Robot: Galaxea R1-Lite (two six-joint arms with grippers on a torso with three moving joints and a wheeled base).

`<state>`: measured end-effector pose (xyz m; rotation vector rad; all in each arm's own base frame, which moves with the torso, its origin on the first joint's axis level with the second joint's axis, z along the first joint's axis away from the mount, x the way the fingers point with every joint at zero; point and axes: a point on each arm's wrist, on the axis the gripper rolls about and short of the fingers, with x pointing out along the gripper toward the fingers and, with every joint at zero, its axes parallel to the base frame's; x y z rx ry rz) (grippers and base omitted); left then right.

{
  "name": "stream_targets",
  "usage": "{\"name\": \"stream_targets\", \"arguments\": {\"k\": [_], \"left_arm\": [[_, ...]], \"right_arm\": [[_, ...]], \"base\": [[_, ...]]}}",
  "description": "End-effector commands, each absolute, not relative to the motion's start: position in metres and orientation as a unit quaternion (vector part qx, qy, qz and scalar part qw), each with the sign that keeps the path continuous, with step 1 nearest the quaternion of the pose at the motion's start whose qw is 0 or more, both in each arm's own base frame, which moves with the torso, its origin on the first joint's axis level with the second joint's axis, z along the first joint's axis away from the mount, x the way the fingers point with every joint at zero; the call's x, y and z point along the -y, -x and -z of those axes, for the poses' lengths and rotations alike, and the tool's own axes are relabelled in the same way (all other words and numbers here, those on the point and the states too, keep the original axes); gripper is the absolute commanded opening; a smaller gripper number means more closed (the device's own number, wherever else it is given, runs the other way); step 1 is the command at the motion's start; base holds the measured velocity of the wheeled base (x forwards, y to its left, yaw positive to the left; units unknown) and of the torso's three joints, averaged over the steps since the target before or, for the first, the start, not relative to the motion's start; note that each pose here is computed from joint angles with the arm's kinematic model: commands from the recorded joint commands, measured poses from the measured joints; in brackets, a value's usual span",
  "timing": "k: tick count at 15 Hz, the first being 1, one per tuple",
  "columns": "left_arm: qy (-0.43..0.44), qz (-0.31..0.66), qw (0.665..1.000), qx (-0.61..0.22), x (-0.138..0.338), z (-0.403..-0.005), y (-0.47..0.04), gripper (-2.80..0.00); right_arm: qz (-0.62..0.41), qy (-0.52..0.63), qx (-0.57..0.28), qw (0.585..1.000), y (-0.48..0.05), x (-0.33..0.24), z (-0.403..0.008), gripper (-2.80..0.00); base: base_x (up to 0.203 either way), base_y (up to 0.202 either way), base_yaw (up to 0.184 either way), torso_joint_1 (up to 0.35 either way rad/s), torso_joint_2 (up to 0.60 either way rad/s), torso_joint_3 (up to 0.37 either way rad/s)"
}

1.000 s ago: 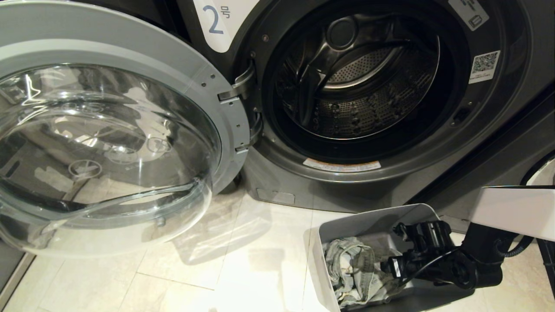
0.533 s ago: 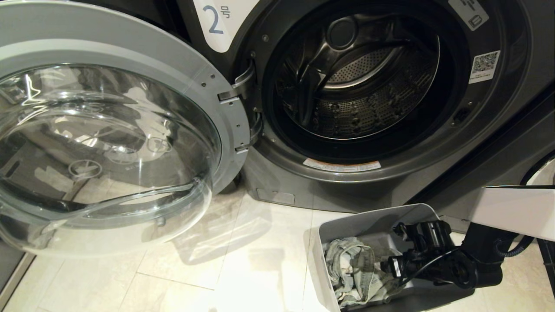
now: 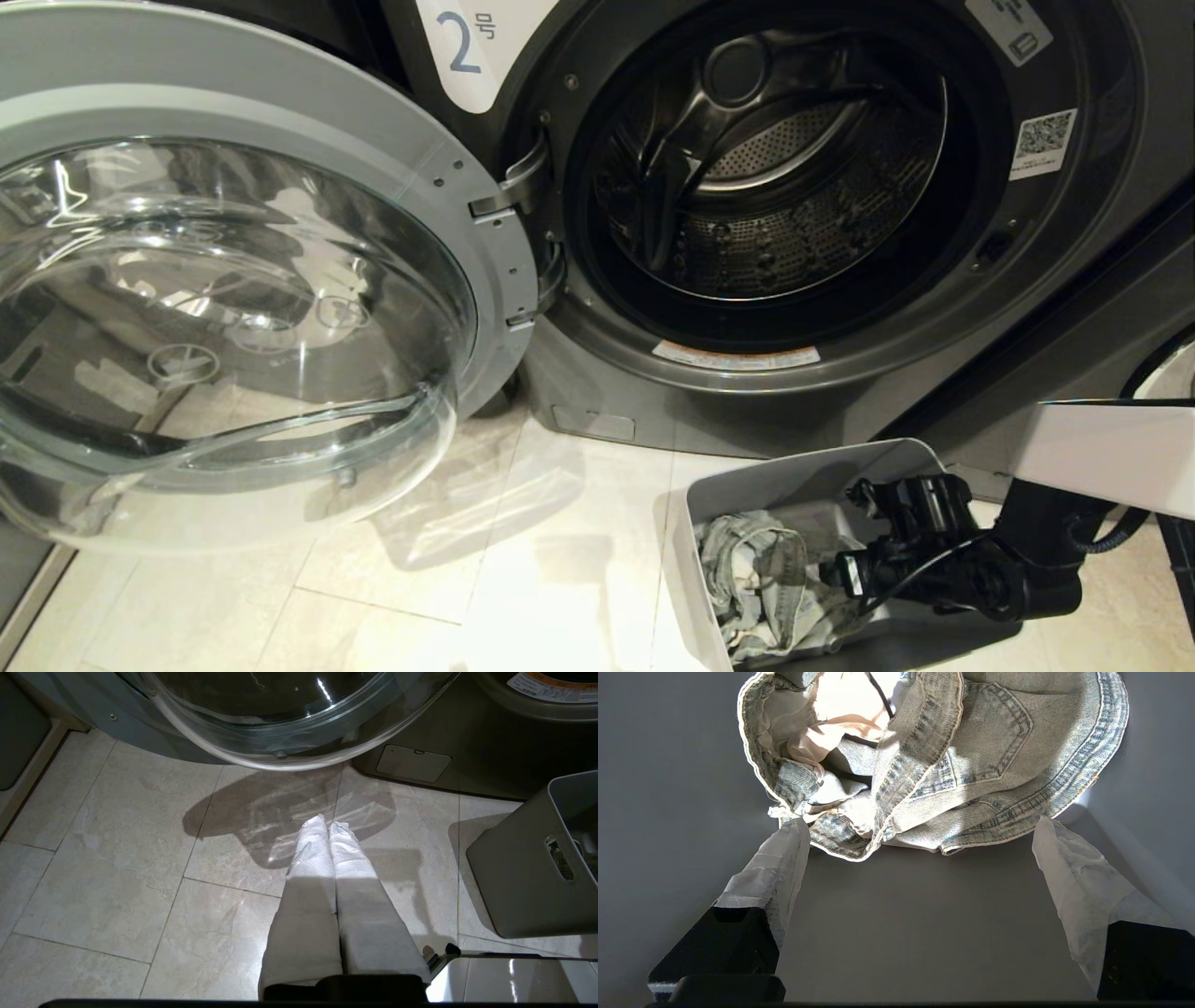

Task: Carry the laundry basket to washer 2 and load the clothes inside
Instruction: Place the clothes into the washing machine

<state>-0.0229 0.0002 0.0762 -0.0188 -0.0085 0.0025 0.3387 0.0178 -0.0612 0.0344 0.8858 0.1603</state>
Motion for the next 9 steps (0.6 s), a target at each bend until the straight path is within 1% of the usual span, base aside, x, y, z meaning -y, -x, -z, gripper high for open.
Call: {"name": "stream_targets", "arguments": {"k": [1,3,9], "left_arm": [[0.01,-0.001,1.0,0.004,-0.0002,-0.0763,0.0228,-2.8],[0.01,-0.001,1.0,0.004,-0.0002,-0.0763,0.0228,-2.8],[0.01,-0.001,1.0,0.004,-0.0002,-0.0763,0.0228,-2.8]], "right_arm": [[-0.078,-0.016,-0.425,0.902,-0.3392,-0.018,0.0604,0.0],[-0.079,-0.017,-0.426,0.901,-0.3381,-0.0179,0.0599,0.0],[-0.081,-0.016,-0.424,0.902,-0.3353,-0.0194,0.0555,0.0]], "base": [[0.0,0.0,0.0,0.0,0.0,0.0],[0.0,0.0,0.0,0.0,0.0,-0.07],[0.0,0.0,0.0,0.003,0.0,-0.18]]}}
